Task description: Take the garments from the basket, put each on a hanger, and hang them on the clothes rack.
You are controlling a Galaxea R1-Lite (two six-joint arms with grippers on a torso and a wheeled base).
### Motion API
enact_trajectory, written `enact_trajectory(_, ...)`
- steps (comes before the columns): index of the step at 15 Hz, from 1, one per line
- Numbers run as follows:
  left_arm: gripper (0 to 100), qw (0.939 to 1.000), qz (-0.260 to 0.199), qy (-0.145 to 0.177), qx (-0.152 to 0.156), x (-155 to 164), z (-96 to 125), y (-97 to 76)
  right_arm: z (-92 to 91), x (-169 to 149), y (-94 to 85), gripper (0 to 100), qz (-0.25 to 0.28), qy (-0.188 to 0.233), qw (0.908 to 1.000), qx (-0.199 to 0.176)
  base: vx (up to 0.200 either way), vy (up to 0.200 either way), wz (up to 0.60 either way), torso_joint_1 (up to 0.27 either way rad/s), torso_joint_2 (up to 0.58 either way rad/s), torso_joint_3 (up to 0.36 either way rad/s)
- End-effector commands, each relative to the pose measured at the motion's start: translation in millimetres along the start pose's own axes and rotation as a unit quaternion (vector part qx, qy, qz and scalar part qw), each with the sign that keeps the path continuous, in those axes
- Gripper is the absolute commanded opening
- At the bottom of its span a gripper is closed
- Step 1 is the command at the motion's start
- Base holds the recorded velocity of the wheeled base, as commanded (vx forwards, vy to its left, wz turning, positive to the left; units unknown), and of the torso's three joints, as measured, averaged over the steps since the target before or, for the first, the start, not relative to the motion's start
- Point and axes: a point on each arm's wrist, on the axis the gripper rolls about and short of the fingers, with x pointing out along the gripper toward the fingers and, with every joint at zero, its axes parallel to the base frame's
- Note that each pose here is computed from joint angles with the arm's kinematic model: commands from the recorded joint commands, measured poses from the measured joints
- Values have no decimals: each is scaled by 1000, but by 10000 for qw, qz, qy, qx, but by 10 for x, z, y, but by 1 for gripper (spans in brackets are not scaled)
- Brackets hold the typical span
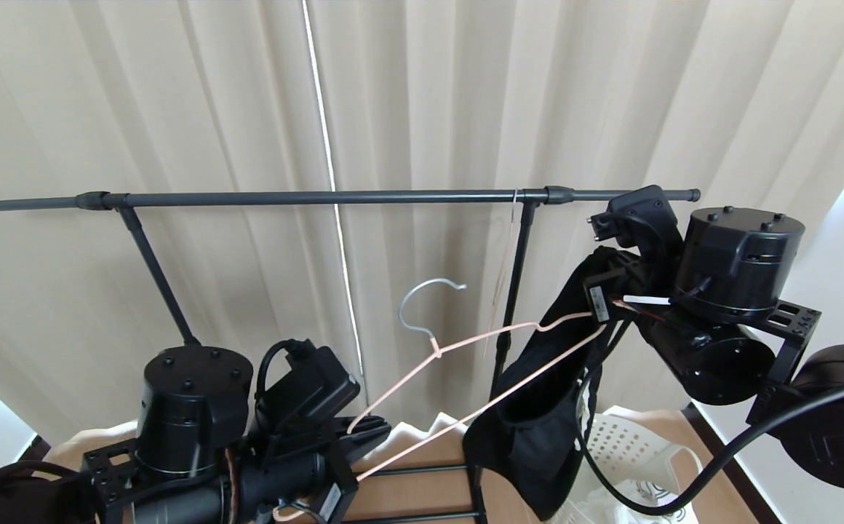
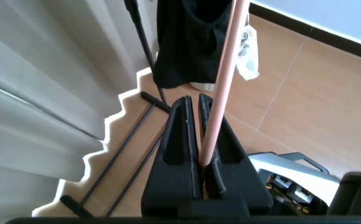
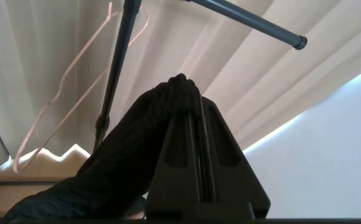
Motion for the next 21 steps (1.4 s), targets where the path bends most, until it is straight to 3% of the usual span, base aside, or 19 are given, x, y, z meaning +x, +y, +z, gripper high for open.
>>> enact_trajectory(1, 0, 9999, 88, 78, -69, 131, 9, 24, 7, -44, 47, 0, 76, -25, 10000, -20, 0, 0, 0, 0, 0, 0)
enact_trajectory(21, 0, 9994, 285, -2, -176, -52, 1, 43, 46, -3, -18, 0, -56, -77, 9999, 72, 0, 0, 0, 0, 0, 0)
